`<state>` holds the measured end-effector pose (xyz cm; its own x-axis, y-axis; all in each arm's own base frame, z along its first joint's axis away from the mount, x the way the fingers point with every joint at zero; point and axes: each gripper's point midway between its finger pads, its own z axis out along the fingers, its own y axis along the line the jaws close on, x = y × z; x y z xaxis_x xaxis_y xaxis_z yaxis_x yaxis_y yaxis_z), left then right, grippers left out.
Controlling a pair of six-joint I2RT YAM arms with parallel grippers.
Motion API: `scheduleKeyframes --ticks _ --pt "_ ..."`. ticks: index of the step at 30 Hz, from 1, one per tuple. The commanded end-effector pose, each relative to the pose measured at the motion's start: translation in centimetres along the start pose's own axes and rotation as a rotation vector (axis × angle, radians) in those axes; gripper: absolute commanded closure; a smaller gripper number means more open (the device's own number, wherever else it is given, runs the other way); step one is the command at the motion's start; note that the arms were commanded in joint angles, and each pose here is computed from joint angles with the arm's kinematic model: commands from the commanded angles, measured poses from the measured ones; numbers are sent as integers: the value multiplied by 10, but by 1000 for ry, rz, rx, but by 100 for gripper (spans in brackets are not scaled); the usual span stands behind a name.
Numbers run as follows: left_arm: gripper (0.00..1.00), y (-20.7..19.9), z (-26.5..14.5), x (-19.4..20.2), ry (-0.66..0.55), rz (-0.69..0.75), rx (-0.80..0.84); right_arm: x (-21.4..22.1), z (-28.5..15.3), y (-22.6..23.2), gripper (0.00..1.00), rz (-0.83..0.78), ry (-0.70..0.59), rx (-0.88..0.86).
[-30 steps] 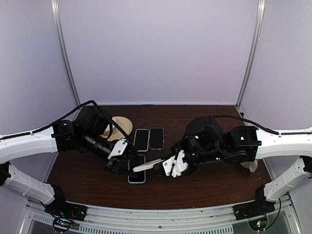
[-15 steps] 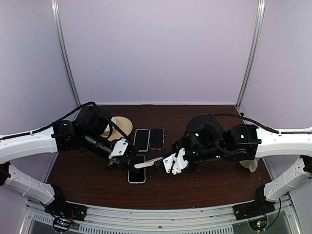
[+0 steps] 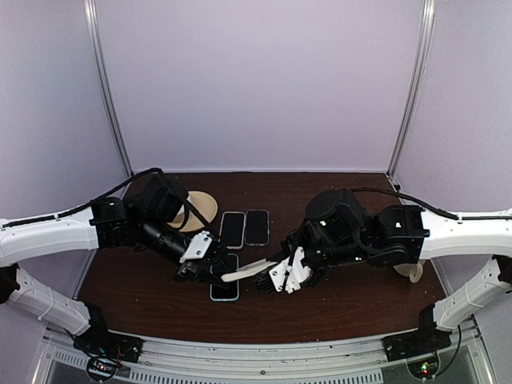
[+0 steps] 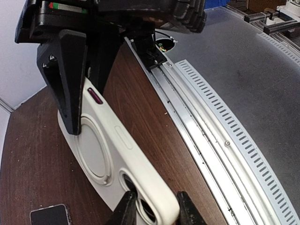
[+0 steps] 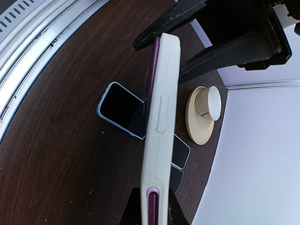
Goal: Take the phone out of the phone case
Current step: Remove the top left corner of the phone case.
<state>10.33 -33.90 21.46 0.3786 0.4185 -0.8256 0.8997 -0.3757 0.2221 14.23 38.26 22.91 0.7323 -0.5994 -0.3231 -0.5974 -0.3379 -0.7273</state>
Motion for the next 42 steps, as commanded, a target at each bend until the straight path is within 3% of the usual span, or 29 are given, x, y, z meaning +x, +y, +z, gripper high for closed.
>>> scheduleKeyframes --ticks 1,9,32,42 --pt "79 -21 3 -6 -37 -63 121 -42 -13 -7 100 -211 -126 45" --pt "78 -34 2 -7 -50 -94 193 -45 -8 -2 100 -277 -106 57" --pt "80 -27 6 4 35 -121 189 -63 4 28 100 -348 -114 29" --pt "62 1 -8 7 100 -153 54 -44 1 30 100 -233 -67 87"
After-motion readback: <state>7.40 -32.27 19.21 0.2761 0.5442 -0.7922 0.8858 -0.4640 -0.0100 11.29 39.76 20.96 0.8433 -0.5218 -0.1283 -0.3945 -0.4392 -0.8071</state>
